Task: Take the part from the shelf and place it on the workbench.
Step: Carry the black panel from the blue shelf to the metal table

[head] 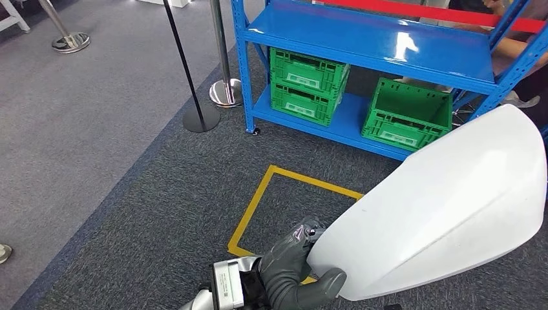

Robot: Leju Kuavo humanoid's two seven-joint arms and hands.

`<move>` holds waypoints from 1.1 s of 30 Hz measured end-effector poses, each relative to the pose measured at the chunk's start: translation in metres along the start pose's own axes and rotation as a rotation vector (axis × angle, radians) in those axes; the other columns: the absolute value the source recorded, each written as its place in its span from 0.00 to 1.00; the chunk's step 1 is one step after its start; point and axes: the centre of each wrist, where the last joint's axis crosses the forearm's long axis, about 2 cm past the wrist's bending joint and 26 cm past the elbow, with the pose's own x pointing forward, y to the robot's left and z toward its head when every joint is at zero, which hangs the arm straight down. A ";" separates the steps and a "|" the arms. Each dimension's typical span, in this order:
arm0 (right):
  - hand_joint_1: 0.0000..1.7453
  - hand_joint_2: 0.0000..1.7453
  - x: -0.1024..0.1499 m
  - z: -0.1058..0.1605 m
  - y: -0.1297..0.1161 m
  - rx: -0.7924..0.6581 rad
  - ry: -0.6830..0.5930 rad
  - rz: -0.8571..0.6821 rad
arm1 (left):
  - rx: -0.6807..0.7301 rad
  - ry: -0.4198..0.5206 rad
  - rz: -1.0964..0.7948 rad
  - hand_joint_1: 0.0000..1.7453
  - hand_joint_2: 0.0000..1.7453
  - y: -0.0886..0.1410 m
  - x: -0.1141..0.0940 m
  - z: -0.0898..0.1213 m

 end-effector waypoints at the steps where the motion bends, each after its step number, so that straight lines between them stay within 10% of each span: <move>1: 0.00 0.00 0.000 0.000 0.000 -0.001 0.000 -0.001 | 0.000 0.001 0.000 1.00 1.00 0.000 0.000 0.000; 33: 0.00 0.00 -0.008 0.000 -0.013 -0.088 0.020 -0.017 | 0.004 0.017 0.017 1.00 1.00 0.002 -0.003 -0.002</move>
